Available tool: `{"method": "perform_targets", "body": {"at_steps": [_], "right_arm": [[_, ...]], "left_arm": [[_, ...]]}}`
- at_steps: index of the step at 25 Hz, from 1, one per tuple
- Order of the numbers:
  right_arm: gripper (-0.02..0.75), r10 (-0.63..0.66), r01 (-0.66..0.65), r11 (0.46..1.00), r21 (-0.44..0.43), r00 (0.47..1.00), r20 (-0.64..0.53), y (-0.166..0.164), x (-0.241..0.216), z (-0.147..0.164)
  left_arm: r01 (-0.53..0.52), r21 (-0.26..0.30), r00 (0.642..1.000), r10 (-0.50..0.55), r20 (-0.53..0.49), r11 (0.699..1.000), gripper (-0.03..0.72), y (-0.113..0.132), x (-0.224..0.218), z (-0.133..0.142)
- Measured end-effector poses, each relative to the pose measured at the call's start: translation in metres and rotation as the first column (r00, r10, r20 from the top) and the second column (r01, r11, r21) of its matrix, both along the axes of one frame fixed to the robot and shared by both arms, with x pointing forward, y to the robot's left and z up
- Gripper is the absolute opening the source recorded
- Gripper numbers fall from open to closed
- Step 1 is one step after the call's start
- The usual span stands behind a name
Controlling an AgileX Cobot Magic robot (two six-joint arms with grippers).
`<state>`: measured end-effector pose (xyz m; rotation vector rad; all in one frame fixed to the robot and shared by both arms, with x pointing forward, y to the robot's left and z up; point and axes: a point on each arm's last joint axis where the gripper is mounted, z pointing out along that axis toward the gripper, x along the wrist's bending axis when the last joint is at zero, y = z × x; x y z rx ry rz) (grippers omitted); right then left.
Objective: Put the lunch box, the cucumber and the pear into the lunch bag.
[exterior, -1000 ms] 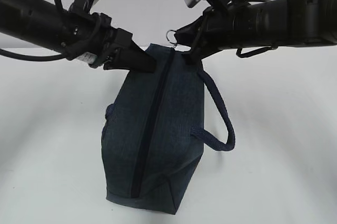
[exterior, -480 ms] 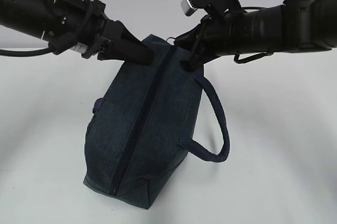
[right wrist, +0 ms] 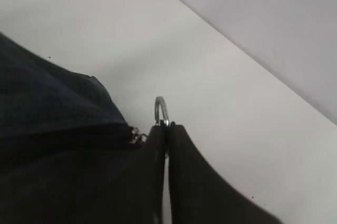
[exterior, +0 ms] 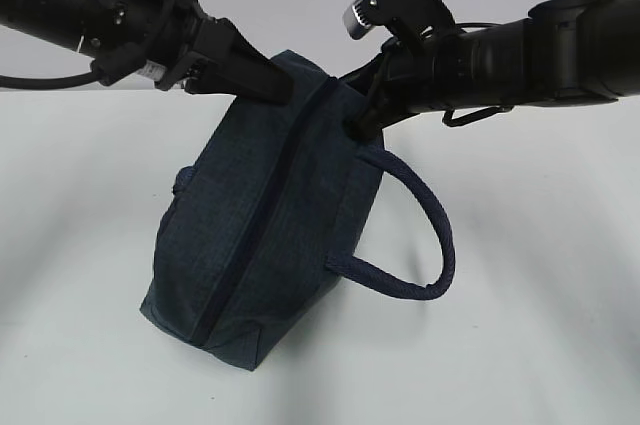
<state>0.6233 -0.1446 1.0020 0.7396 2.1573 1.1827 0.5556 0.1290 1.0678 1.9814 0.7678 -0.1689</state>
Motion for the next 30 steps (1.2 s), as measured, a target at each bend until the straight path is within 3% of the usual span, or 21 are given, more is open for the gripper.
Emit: {"method": "perform_targets", "body": {"at_steps": [9, 13, 19, 22, 26, 30], "right_arm": [[0.013, -0.003, 0.003, 1.0, 0.001, 1.0, -0.007, 0.0, 0.001, -0.002], [0.13, -0.007, 0.007, 1.0, -0.004, 1.0, -0.005, -0.001, 0.001, -0.002], [0.379, -0.092, 0.091, 0.994, -0.065, 0.996, -0.005, -0.01, 0.005, -0.005], [0.421, -0.137, 0.138, 0.987, -0.086, 0.99, 0.019, -0.015, 0.004, 0.005], [0.43, -0.172, 0.175, 0.983, -0.05, 0.983, 0.056, -0.02, -0.002, 0.028], [0.431, -0.217, 0.219, 0.976, -0.007, 0.973, 0.08, -0.025, -0.009, 0.05]], "left_arm": [[-0.023, 0.004, 1.0, 0.023, 0.014, 1.0, 0.015, 0.0, 0.002, 0.0], [-0.05, -0.027, 0.999, 0.049, -0.015, 0.998, 0.015, -0.002, 0.008, -0.006], [-0.096, -0.072, 0.993, 0.09, -0.082, 0.993, 0.015, -0.01, 0.028, -0.024], [-0.114, -0.078, 0.99, 0.107, -0.089, 0.99, 0.015, -0.013, 0.037, -0.03], [-0.191, -0.067, 0.981, 0.188, -0.057, 0.979, 0.017, -0.011, 0.049, -0.033], [-0.252, -0.054, 0.968, 0.251, -0.025, 0.966, 0.074, -0.008, 0.055, -0.034]]}}
